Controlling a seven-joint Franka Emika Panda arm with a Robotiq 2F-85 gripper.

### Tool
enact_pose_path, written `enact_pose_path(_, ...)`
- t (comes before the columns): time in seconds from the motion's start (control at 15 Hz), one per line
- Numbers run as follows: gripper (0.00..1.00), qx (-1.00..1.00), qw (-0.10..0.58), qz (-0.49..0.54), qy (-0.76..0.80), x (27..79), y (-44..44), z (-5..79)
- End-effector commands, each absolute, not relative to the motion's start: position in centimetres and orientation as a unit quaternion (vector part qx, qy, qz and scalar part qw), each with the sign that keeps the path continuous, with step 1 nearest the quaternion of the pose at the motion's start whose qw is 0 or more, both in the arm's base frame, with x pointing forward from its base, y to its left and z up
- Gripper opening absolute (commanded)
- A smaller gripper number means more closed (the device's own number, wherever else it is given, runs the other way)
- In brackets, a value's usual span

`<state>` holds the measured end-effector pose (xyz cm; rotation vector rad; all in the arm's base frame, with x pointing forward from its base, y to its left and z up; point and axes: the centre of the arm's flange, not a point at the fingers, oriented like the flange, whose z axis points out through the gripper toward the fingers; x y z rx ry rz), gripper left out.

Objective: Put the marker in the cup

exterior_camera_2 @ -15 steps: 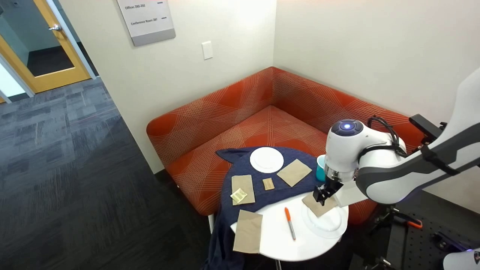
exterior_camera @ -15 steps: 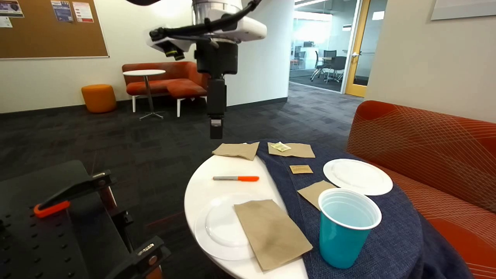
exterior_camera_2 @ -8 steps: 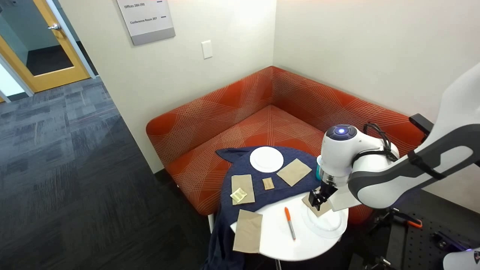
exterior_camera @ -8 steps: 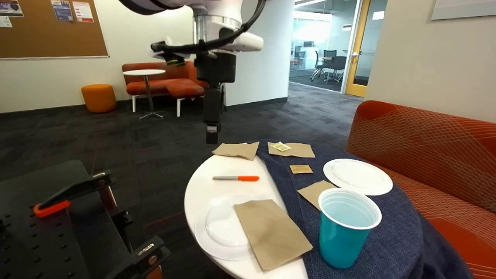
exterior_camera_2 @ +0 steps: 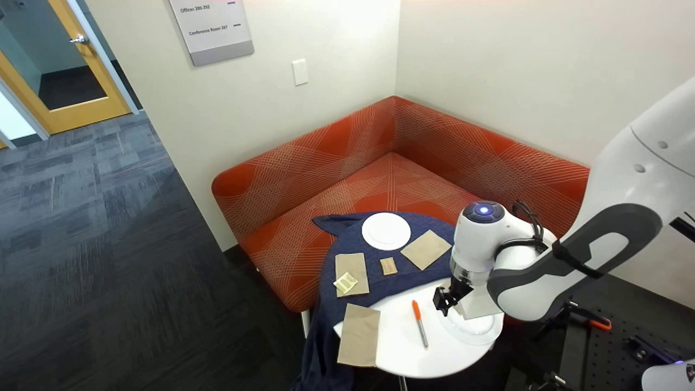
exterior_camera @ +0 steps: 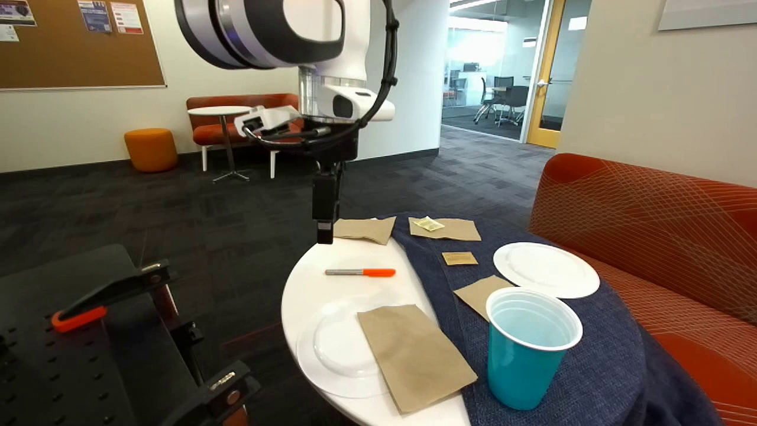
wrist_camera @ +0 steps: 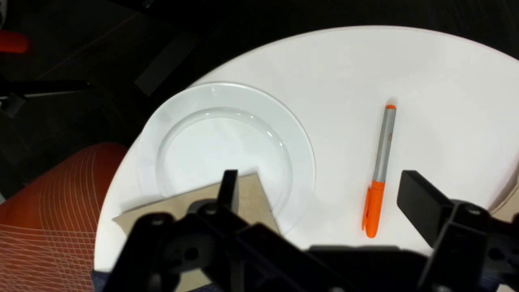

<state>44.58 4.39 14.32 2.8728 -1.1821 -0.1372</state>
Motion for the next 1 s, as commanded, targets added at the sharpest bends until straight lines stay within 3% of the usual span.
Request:
enact_pose_path(0.0, 1.0, 0.919, 0.014, -0.035, -0.394, 45.7, 5.0, 12.0)
enact_pose_path(0.93, 1.0, 0.89, -0.003, -0.019, -0.456, 50.4, 4.3, 6.2)
